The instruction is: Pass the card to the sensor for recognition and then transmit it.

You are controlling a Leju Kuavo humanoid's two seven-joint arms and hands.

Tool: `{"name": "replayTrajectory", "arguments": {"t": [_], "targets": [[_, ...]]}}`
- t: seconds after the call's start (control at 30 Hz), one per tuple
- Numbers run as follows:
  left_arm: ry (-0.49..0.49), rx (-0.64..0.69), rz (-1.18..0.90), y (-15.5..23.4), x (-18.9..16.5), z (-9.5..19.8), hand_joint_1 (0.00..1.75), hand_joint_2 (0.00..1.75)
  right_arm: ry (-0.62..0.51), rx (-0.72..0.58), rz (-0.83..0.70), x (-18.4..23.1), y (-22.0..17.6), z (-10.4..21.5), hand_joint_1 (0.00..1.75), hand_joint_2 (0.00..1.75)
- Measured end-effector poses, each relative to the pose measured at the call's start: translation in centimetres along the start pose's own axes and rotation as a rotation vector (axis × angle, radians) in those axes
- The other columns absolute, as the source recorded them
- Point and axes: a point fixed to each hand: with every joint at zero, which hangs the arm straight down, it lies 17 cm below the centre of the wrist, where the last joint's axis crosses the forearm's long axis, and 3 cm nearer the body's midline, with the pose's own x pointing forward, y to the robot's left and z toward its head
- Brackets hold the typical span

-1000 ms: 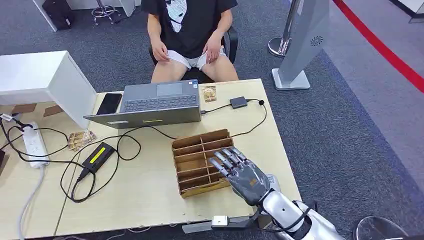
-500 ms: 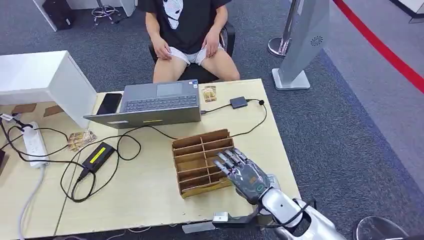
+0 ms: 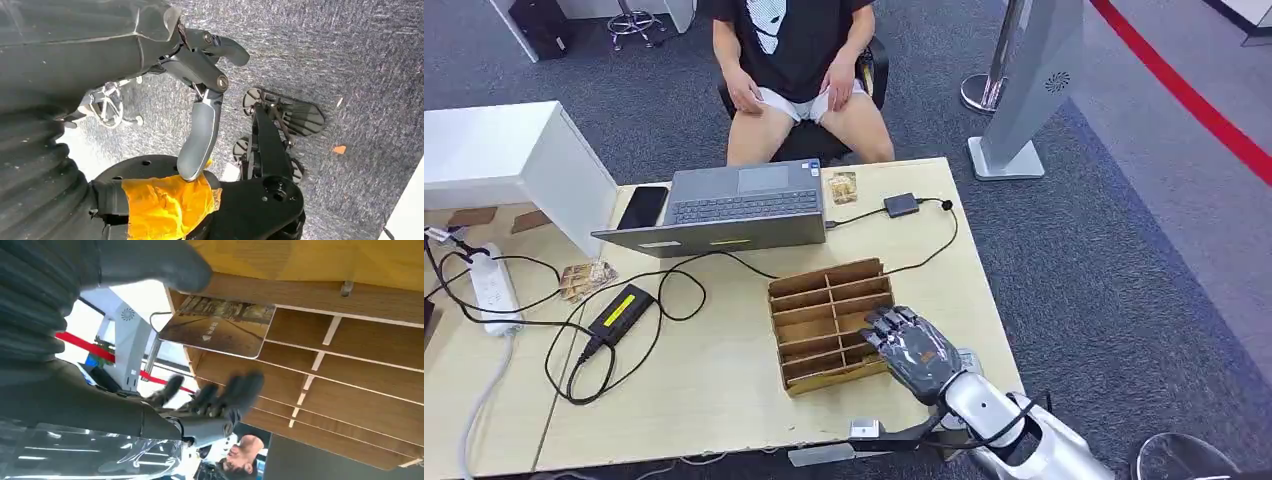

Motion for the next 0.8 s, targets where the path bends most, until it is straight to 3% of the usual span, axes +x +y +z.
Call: {"name": "replayTrajectory", "arguments": {"t": [0.13,0.43,0.53,0.8], "targets": [[0.002,0.0,0.0,0.0,0.0,0.0,0.0,1.75,-0.006,-0.007,0.002,0.1,0.0,0.0,1.38,1.75],[0.003,0.001,0.002,0.0,0.0,0.0,0.0,1.75,-0.012,-0.016,0.016,0.7,-0.2,-0.2,1.57,1.75],[0.005,0.001,0.003,0.0,0.0,0.0,0.0,1.75,-0.013,-0.026,0.018,0.8,-0.4,-0.2,1.75,1.75],[0.005,0.008,0.008,0.1,0.0,0.0,0.0,1.75,-0.03,-0.157,0.044,1.4,-4.3,-0.5,1.75,1.75]]}}
